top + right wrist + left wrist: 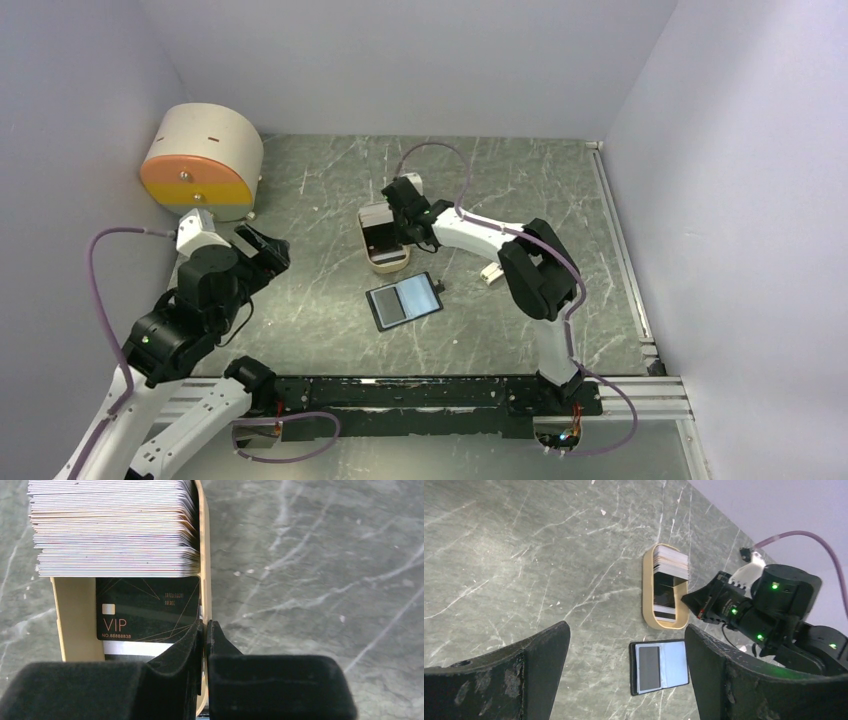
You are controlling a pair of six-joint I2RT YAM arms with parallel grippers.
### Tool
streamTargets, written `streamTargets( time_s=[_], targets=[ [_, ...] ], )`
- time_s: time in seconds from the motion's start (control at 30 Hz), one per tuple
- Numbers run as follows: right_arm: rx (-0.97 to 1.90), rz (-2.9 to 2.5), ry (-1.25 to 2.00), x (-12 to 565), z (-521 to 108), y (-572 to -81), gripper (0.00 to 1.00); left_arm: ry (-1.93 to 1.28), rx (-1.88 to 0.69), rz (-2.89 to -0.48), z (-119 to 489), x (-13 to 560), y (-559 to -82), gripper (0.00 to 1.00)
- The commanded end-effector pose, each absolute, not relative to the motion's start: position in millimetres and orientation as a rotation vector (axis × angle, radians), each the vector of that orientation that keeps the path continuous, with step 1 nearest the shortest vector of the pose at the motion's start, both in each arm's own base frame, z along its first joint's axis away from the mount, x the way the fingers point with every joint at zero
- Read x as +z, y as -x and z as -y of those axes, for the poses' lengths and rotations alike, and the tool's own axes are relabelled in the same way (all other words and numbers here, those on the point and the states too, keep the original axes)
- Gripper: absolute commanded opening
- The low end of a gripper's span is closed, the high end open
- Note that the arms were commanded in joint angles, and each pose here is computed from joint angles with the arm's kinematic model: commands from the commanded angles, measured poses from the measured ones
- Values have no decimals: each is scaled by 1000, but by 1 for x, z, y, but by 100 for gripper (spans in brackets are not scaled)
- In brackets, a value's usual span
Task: Put the credit cards into the card holder
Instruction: Move the storage box to the center of the board, then pick up the credit card from the storage box.
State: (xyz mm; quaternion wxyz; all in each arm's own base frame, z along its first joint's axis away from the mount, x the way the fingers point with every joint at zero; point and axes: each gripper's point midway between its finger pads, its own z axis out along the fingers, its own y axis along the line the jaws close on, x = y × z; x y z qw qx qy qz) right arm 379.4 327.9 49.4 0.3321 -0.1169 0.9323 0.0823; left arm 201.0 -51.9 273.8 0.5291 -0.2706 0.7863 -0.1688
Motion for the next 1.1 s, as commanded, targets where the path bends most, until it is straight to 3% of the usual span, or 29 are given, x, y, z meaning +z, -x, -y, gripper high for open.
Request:
streamTargets(
  time_s=[0.0, 0.47, 0.73, 1.07],
  targets=[
    [234, -2374, 168, 75, -316, -391, 2, 613, -452, -1906, 69, 263, -210, 89],
    [282, -2273, 277, 126, -308, -396, 49, 579, -497, -2046, 98, 206, -220, 89],
    [401, -1913, 866, 149, -340, -392, 58, 577, -473, -2048, 96, 199, -221, 89],
    [322, -1410, 1563, 121, -348, -361, 64, 569, -517, -2113, 109, 178, -220, 91]
  ],
)
